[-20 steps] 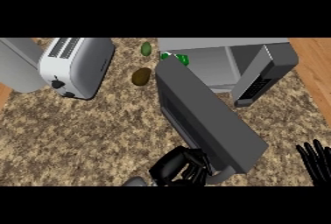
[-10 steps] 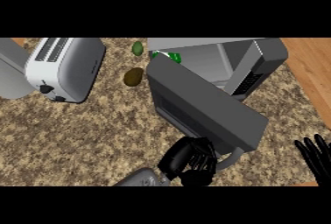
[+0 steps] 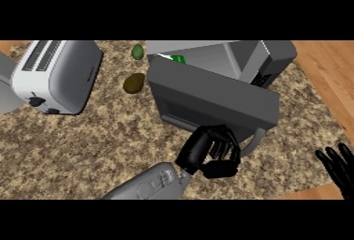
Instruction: Pick up the milk, place it into the microwave and close the microwave
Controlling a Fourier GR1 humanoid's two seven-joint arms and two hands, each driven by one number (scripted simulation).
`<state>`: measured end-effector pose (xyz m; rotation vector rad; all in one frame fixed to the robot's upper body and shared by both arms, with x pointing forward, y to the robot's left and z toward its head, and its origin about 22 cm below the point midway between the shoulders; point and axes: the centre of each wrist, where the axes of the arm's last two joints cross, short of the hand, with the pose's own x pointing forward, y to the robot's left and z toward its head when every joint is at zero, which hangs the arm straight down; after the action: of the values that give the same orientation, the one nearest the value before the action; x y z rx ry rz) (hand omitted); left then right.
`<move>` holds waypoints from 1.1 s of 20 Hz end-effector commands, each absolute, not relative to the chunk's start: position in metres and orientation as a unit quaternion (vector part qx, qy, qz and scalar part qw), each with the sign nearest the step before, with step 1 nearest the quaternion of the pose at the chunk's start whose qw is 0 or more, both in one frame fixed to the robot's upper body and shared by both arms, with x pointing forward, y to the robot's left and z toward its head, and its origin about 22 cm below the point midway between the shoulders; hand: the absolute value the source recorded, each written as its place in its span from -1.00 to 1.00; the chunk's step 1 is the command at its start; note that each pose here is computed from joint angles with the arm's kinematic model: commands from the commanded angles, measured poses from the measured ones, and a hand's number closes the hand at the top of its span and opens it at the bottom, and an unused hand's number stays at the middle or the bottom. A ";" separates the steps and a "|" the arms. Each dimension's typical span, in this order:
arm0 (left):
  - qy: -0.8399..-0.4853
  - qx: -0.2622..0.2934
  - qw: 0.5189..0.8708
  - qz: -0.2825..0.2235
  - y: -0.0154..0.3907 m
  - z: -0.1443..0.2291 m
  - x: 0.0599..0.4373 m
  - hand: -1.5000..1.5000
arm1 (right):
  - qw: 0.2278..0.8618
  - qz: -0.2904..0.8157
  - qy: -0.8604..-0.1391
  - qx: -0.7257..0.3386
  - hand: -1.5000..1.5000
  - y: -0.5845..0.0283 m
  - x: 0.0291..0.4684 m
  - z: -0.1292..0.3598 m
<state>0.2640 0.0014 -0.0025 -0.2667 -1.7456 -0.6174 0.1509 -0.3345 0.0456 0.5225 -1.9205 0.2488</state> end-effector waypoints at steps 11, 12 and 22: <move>-0.772 -0.079 0.601 -0.190 -0.004 0.041 0.329 1.00 | 0.536 0.109 -0.806 0.225 -1.00 -0.329 0.158 0.073; -0.770 -0.074 0.606 -0.185 -0.005 0.044 0.333 1.00 | 0.536 0.101 -0.806 0.229 -1.00 -0.330 0.155 0.070; -0.775 -0.087 0.611 -0.141 0.002 0.055 0.359 1.00 | 0.531 0.113 -0.808 0.228 -1.00 -0.330 0.162 0.088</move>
<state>0.3400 -0.0004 0.0408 -0.2088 -1.7697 -0.3768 0.1583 -0.3308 0.0834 0.5395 -1.9273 0.2663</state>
